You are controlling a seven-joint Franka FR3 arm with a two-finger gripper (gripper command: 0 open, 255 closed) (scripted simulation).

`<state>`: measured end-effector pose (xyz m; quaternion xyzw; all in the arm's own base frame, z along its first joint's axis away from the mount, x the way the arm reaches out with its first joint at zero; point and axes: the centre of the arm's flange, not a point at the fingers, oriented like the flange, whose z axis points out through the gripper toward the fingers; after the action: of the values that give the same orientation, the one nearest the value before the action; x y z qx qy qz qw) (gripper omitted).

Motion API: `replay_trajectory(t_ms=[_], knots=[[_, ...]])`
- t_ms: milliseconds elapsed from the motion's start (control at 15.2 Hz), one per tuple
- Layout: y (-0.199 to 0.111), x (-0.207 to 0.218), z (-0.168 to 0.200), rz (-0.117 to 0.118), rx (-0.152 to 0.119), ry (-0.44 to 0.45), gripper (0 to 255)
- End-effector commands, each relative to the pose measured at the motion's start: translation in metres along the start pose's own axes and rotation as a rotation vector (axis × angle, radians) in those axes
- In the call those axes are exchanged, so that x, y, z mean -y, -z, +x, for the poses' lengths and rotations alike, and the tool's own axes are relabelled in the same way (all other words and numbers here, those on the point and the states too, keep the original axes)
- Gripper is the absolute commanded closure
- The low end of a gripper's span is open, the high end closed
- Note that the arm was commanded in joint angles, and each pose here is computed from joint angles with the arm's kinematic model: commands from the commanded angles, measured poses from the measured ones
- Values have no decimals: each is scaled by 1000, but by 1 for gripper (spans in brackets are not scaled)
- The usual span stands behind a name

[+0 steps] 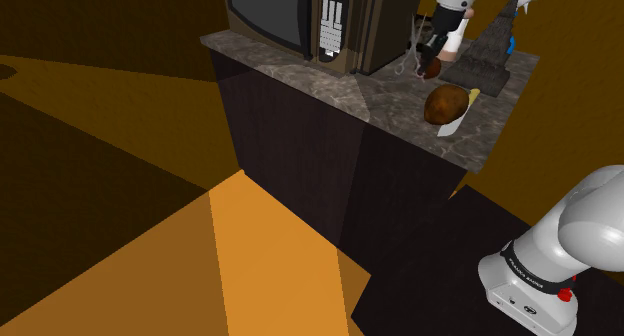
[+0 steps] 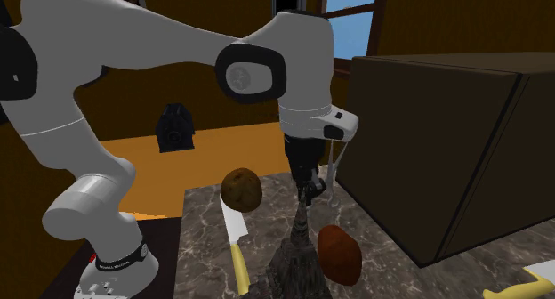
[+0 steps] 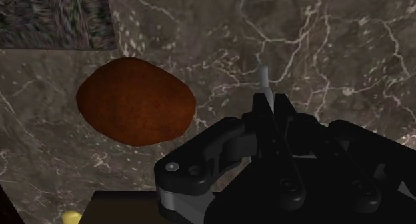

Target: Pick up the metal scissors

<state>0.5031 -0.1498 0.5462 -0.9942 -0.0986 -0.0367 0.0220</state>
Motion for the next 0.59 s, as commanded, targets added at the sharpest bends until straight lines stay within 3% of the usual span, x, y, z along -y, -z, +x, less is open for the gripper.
replay_trajectory(t_ms=[0,528], knots=[[10,1,2,0,0,0,255],[52,2,5,0,0,0,255]])
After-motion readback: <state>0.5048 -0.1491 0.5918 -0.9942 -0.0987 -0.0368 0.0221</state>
